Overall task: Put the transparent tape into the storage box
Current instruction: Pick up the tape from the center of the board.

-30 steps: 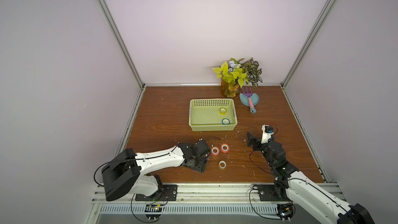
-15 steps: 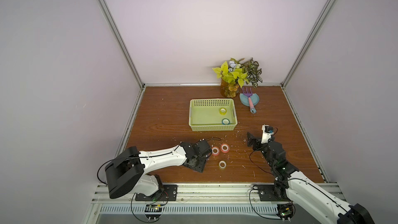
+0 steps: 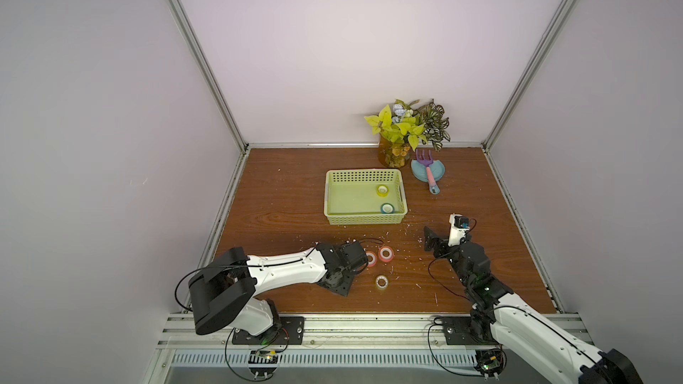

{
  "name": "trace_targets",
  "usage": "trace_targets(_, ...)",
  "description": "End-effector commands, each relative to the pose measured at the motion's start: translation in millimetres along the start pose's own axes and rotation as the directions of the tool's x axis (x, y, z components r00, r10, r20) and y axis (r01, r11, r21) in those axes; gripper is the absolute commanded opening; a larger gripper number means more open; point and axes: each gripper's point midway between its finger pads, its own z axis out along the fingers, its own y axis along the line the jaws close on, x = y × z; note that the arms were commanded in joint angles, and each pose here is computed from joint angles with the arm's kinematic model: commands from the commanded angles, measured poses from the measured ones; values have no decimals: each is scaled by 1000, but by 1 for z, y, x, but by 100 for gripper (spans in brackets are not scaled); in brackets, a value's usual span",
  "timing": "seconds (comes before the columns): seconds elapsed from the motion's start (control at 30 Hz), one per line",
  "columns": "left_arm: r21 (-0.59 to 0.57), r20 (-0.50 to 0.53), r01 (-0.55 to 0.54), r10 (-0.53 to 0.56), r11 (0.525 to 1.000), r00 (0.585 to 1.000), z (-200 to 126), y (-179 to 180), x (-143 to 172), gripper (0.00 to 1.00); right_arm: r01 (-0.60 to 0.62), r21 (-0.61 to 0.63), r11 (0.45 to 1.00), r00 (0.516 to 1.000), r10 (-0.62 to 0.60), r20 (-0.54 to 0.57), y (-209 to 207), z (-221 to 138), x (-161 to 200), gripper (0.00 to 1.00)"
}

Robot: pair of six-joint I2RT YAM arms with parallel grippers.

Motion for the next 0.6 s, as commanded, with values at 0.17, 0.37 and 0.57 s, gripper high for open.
trace_targets(0.17,-3,-43,-26,26,1000,999,5,-3,9,56,-29,-31,999,997,31,68,9,-1,-25,99)
trace_targets(0.37,24,-17,-39,39,999,999,-6,-11,-5,55,-29,-33,999,997,31,70,10,-1,-25,99)
trace_targets(0.57,7,2,-51,51,999,999,-20,-7,-26,54,-31,-33,999,997,33,70,10,-1,-26,99)
